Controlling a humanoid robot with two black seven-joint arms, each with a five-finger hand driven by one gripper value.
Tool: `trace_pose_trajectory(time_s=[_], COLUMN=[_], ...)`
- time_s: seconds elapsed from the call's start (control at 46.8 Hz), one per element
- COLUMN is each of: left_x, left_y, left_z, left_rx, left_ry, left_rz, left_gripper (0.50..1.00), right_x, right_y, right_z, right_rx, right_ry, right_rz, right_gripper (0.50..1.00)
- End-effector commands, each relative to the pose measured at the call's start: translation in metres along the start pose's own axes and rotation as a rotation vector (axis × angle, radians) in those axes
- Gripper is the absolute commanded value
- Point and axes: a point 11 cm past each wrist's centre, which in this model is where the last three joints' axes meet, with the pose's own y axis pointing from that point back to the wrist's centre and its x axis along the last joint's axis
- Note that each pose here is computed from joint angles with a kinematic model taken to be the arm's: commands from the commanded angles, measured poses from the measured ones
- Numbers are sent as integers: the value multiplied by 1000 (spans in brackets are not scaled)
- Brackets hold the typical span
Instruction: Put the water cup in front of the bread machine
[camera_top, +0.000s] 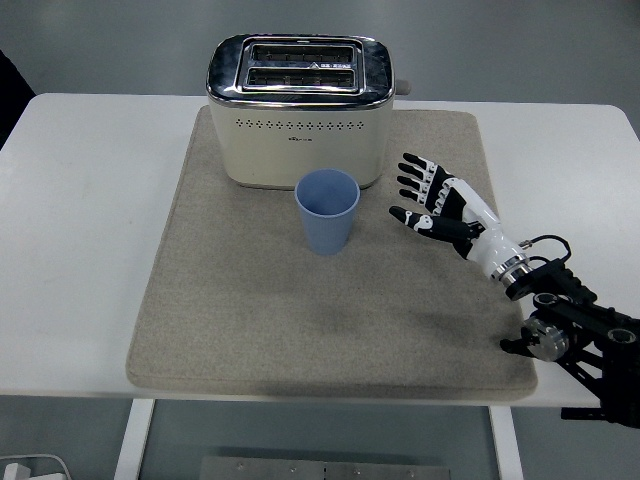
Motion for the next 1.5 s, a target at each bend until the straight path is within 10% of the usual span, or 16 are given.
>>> trace_pose_trajectory(time_s=[0.0,0.641,1.474], left_x=[0,-2,-2], left_y=[0,0,0], left_z=[0,0,0], left_rx=[0,0,0], left_ry=[-1,-2,-1], left_rz=[0,-6,-6], left_gripper=[1000,1000,1000], right_x=[15,67,74], right_y=[3,-30,-33], right_z=[-5,-43,-40], right_rx=[-2,-66,-67], right_ry=[-9,-202,-215], right_rz=[23,159,176], right_gripper=[905,905,907])
